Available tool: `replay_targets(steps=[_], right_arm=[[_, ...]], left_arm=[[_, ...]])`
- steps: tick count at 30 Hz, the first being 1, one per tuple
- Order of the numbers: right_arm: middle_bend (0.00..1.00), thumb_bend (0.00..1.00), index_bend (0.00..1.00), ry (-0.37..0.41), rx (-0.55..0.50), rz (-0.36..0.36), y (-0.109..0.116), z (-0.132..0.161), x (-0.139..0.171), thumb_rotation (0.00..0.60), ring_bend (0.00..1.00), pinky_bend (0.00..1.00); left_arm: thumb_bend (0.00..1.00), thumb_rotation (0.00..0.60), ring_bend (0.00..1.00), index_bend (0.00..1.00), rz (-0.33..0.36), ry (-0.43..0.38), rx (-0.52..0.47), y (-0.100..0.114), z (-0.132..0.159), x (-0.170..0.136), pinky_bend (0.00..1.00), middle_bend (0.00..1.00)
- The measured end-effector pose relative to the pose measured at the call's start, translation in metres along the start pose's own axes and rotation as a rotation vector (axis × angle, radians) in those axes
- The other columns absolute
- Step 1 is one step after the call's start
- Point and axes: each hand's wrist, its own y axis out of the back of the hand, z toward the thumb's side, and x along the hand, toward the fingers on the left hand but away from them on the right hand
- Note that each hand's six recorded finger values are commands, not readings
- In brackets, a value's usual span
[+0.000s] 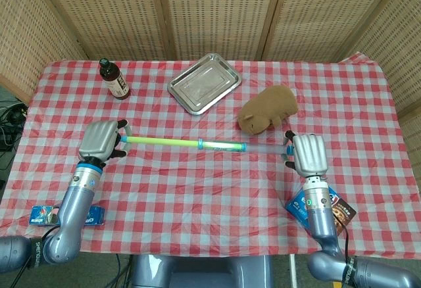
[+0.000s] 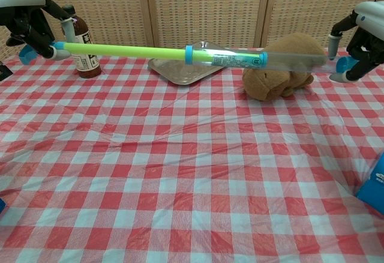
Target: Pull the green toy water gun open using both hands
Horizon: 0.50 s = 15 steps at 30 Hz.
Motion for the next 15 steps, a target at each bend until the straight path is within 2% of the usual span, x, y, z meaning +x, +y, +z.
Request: replay_targets(steps=[9,15], right_arm=[[1.0,0.47,0.69,-0.017,0.01,-0.004,0.001,-0.011,0.003,0.6,1.0,0.68],[1.0,0.47,0.69,-0.022,0.017,-0.009,0.005,-0.014,0.005,0.6,1.0,0.68]], left_arm=[[0.63,0.6,0.9,0.86,0.038,0.067,0.069,0.008,-0.034,0.003,0.79,0.94],[0.63,0.6,0.9,0.86,0.035,0.103,0.078,0.004,-0.05,0.004,0.79,0.94]])
